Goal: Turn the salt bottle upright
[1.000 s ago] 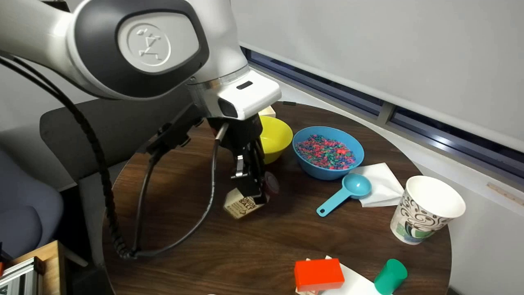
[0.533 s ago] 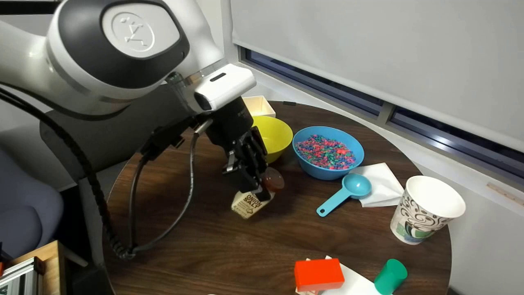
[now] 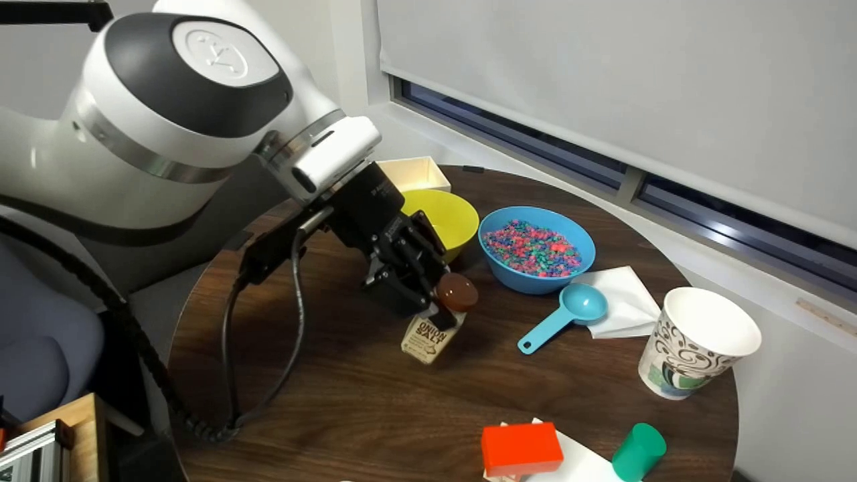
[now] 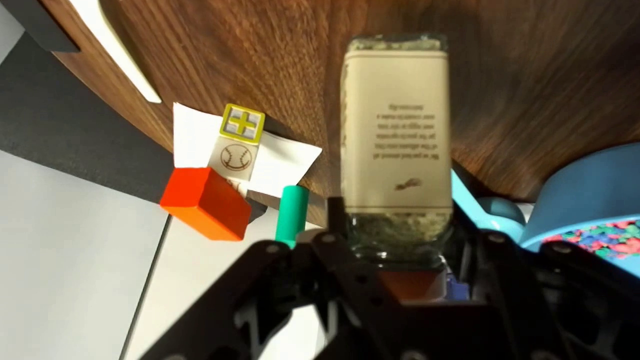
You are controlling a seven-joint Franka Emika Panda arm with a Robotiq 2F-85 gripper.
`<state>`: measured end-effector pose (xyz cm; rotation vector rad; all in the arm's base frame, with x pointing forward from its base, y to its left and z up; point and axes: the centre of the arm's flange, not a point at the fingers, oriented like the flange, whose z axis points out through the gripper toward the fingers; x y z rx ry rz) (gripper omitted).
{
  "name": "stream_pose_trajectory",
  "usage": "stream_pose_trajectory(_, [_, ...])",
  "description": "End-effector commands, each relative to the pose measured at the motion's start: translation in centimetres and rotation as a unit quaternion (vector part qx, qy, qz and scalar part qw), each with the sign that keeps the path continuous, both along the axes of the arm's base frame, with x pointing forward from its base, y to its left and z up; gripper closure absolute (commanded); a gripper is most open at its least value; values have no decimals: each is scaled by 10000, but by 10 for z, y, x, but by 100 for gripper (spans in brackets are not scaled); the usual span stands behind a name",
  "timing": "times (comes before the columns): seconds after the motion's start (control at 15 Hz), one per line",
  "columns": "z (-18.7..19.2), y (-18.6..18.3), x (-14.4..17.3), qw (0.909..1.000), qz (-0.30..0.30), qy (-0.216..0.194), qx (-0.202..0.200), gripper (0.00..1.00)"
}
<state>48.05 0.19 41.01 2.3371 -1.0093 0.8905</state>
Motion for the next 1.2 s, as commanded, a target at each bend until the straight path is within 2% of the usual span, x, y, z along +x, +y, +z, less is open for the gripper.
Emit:
stream_pose_trajectory(0.0, [-17, 7, -8, 9992, -62, -281, -261, 77])
stream_pose_trajectory(0.53, [-34, 15, -7, 9956, -33, -740, -574, 77])
stream_pose_trajectory(0.8, [-47, 21, -5, 9949, -24, -828, -574, 77])
stream_pose_trajectory(1.13, [-55, 22, -2, 9926, 56, -925, -779, 77])
